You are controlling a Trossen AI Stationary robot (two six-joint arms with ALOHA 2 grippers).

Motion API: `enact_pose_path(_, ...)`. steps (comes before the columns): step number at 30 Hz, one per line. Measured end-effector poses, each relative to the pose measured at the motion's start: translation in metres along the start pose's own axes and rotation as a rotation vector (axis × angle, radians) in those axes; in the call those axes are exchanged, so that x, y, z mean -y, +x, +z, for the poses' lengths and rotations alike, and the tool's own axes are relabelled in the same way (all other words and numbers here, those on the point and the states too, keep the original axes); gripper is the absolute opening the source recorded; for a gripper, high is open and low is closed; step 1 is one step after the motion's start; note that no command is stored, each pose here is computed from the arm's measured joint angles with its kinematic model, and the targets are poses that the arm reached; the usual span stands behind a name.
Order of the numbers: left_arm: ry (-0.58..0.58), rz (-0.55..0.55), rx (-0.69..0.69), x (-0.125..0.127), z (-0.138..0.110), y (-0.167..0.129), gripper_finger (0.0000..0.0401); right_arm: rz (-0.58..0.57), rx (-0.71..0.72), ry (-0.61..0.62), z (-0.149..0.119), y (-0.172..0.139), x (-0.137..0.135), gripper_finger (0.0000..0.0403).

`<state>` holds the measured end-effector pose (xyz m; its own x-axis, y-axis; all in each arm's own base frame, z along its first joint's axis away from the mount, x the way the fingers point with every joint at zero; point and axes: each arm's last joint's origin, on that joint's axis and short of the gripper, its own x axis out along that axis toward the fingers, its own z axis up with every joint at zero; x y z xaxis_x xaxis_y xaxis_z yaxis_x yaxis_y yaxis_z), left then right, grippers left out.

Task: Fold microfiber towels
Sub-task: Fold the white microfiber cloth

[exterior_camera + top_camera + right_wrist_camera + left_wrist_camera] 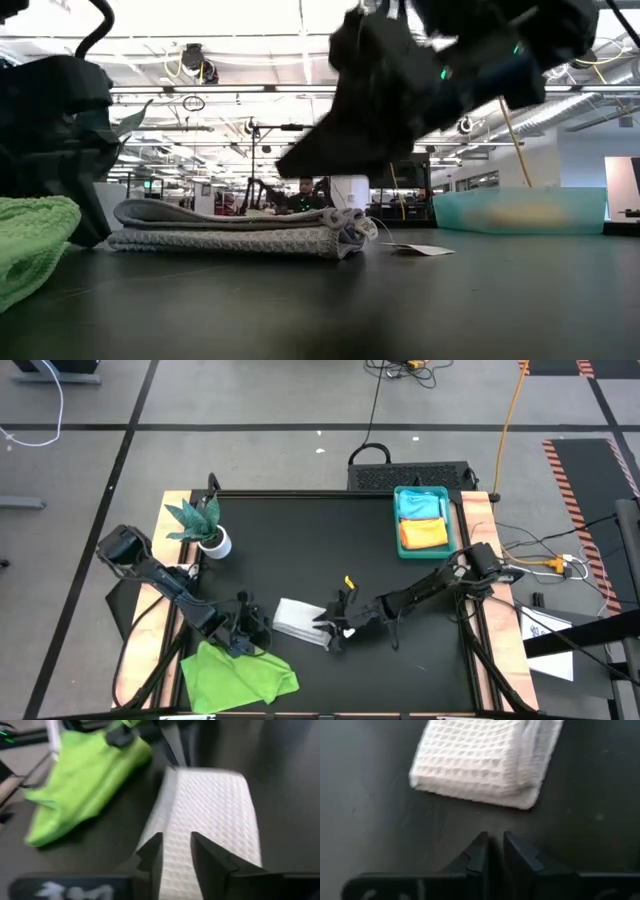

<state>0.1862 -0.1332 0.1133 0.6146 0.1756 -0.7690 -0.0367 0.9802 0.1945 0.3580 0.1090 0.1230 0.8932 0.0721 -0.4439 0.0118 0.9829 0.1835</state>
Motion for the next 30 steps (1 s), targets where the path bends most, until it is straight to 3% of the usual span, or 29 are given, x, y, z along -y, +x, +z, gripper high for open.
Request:
enact_pose_path(4, 0.022, 0.045, 0.031, 0.003, 0.010, -0.006, 0.0024, -0.044, -0.066, 0.022, -0.012, 0.008, 0.012, 0.0044)
enact_pose_path(8, -0.020, 0.153, 0.211, 0.002, 0.030, -0.007, 0.0005, -0.068, -0.120, 0.015, -0.017, 0.008, 0.016, 0.0007)
enact_pose_path(12, -0.028, 0.054, 0.250, -0.005, 0.047, 0.006, 0.0004, -0.078, -0.150, 0.008, -0.018, 0.006, 0.017, 0.0007)
enact_pose_path(19, 0.020, -0.072, 0.097, -0.006, 0.034, 0.039, 0.0010, -0.099, -0.217, 0.002, -0.023, 0.002, 0.018, 0.0001)
enact_pose_path(22, 0.034, -0.064, 0.089, -0.002, 0.031, 0.041, 0.0004, -0.111, -0.242, 0.003, -0.025, -0.005, 0.020, 0.0001)
enact_pose_path(26, 0.028, -0.067, 0.160, -0.002, 0.038, 0.039, 0.0011, -0.116, -0.260, 0.000, -0.025, -0.022, 0.023, 0.0001)
enact_pose_path(30, 0.014, -0.120, 0.329, 0.002, 0.055, 0.034, 0.0019, -0.112, -0.248, -0.003, -0.022, -0.048, 0.027, 0.0000)
